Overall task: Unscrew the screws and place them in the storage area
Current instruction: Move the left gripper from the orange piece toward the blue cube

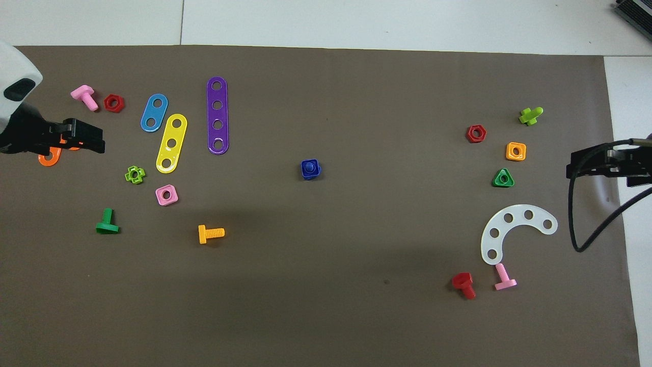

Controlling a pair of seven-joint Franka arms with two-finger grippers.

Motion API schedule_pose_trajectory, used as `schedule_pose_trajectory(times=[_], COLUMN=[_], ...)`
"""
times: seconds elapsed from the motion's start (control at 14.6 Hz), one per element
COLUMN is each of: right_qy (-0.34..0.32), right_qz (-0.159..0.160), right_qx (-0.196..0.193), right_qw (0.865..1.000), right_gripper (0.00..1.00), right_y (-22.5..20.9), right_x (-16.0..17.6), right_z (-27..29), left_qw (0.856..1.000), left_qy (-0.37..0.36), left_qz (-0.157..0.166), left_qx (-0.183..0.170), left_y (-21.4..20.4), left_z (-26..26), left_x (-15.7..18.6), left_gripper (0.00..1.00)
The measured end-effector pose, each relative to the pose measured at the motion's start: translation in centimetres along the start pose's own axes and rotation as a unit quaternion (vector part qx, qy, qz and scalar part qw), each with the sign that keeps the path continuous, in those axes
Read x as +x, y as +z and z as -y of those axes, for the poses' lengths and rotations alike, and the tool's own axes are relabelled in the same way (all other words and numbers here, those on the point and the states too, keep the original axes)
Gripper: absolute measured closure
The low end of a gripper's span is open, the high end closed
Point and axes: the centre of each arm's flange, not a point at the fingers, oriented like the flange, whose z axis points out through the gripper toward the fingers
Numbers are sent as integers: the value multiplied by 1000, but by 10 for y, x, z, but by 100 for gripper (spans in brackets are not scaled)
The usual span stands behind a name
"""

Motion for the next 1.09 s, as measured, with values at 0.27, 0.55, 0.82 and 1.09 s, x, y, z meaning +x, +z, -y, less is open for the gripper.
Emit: schedule_pose_trajectory(times=[0.27,0.55,0.82,1.09], right_qy=[0,0,0,0], right_qz=[-1,-10,-10,-10], right_qx=[0,2,2,2], right_qw=[1000,1000,1000,1000], right_gripper=[0,0,0,0], right_y=[0,-2,-2,-2], right_x=[0,2,2,2], right_z=[0,0,0,0], left_qw=[1000,1000,1000,1000], left_qy=[1,15,23,-4], left_qz=[-1,0,-6,-23], left_qx=[0,-1,-6,-12], left_y=[-1,1,21,64], left_z=[0,-13,-81,-170], left_x=[-1,-1,-4,2], left_gripper=[0,0,0,1])
